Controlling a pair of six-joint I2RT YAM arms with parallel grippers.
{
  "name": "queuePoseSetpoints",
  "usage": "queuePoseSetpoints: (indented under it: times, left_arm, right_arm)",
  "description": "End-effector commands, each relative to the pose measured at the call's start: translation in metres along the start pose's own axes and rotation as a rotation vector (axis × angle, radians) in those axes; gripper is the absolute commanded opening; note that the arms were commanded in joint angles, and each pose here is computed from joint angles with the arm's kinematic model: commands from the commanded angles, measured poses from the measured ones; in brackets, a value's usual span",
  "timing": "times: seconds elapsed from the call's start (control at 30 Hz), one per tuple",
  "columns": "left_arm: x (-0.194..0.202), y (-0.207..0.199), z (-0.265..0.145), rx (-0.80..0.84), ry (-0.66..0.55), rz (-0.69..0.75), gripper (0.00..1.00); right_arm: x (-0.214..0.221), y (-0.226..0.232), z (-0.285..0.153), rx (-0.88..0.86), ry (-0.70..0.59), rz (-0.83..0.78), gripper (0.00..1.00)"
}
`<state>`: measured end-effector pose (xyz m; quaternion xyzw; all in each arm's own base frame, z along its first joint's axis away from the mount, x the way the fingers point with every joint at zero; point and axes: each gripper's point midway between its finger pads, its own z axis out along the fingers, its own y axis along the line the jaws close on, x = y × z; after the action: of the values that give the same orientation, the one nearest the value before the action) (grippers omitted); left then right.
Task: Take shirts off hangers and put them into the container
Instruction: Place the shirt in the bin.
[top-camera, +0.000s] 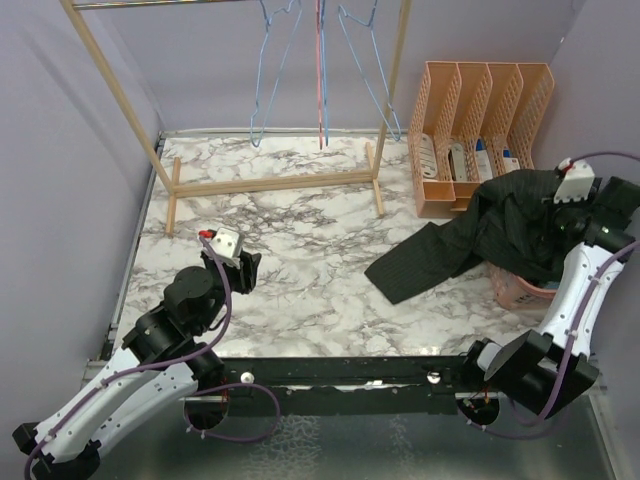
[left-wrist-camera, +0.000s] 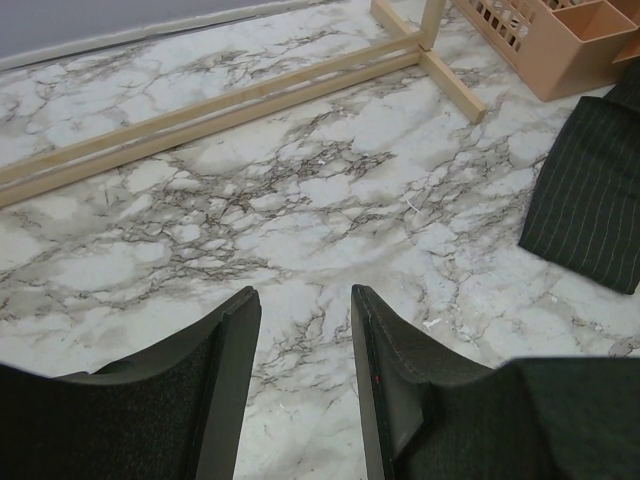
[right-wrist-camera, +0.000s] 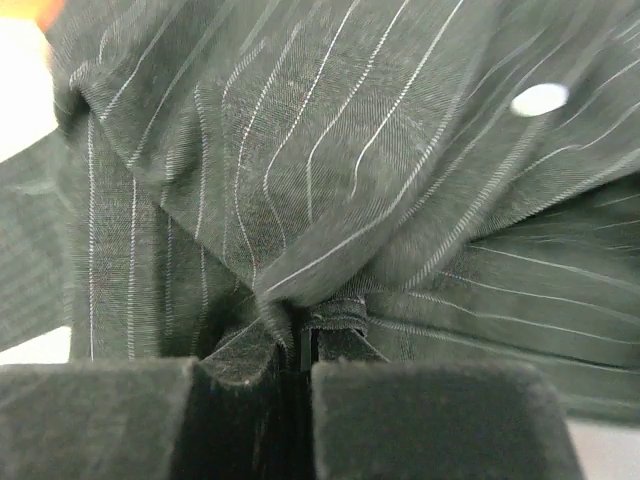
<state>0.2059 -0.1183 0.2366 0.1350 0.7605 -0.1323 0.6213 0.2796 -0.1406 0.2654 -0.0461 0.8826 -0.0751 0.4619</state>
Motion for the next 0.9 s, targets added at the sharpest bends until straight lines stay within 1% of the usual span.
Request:
queuePoseSetpoints:
  times: [0.0, 0.07, 0.17, 0.33, 0.53, 0.67, 0.77, 0.87]
  left_arm:
    - [-0.002, -0.009, 0.003, 0.037, -0.006, -0.014, 0.45]
    - [-0.002, -0.009, 0.004, 0.037, -0.002, -0.015, 0.45]
    - [0.0, -0.01, 0.005, 0.037, 0.005, -0.013, 0.45]
    - [0.0, -0.008, 0.006, 0.023, 0.006, -0.017, 0.45]
    - [0.0, -0.005, 0.005, 0.008, 0.006, -0.02, 0.45]
    - [0.001, -0.006, 0.007, 0.008, 0.014, -0.018, 0.45]
    - [0.003, -0.007, 0.008, 0.011, 0.018, -0.017, 0.45]
    - [0.002, -0.007, 0.008, 0.011, 0.016, -0.017, 0.47]
  right_arm:
    - [0.043, 0.01, 0.04, -0.062, 0.022, -0.016, 0.01]
    - [0.062, 0.009, 0.055, -0.057, 0.048, -0.011, 0.01]
    - [0.1, 0.012, 0.081, -0.08, 0.132, -0.001, 0.01]
    - [0.171, 0.031, 0.112, -0.206, 0.314, 0.006, 0.01]
    - [0.229, 0.057, 0.117, -0.346, 0.457, -0.005, 0.01]
    - [0.268, 0.072, 0.112, -0.397, 0.557, -0.014, 0.01]
    - [0.271, 0.075, 0.11, -0.425, 0.575, 0.014, 0.01]
    - [0.24, 0.068, 0.108, -0.423, 0.516, 0.032, 0.02]
